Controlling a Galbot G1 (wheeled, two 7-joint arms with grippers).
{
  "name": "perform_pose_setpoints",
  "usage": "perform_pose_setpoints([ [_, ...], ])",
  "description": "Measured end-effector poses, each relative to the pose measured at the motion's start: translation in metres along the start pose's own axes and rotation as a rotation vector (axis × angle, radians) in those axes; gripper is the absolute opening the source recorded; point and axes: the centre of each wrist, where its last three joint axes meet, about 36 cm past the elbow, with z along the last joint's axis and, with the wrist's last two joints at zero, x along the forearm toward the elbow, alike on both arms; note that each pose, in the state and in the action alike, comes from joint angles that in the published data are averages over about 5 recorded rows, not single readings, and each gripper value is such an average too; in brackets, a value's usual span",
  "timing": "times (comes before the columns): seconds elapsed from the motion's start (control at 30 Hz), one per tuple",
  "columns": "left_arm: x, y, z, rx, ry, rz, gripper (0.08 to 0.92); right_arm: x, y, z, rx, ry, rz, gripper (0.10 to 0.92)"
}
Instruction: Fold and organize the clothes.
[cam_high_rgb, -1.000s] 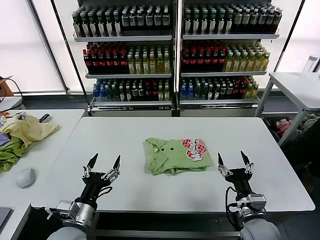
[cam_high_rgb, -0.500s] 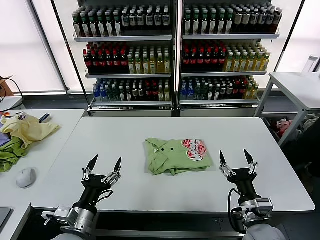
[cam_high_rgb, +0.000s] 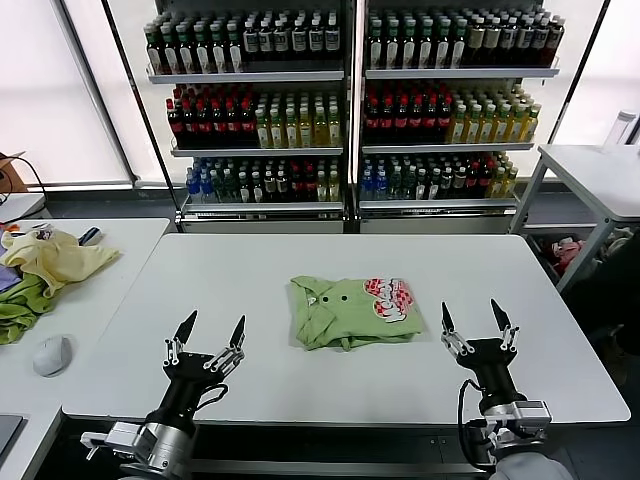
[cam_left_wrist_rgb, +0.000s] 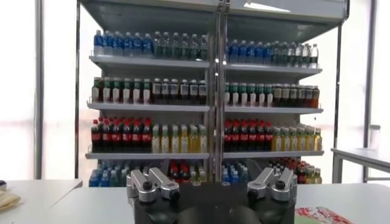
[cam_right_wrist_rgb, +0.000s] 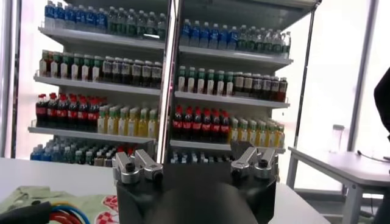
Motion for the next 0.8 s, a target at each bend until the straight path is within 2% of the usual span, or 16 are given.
perform_pose_setpoints([
  [0.8,-0.002,0.0,-0.003,-0.033,-0.048,0.013,0.823,0.009,-0.006,-0.014,0.042,-0.017,0.059,0.823],
])
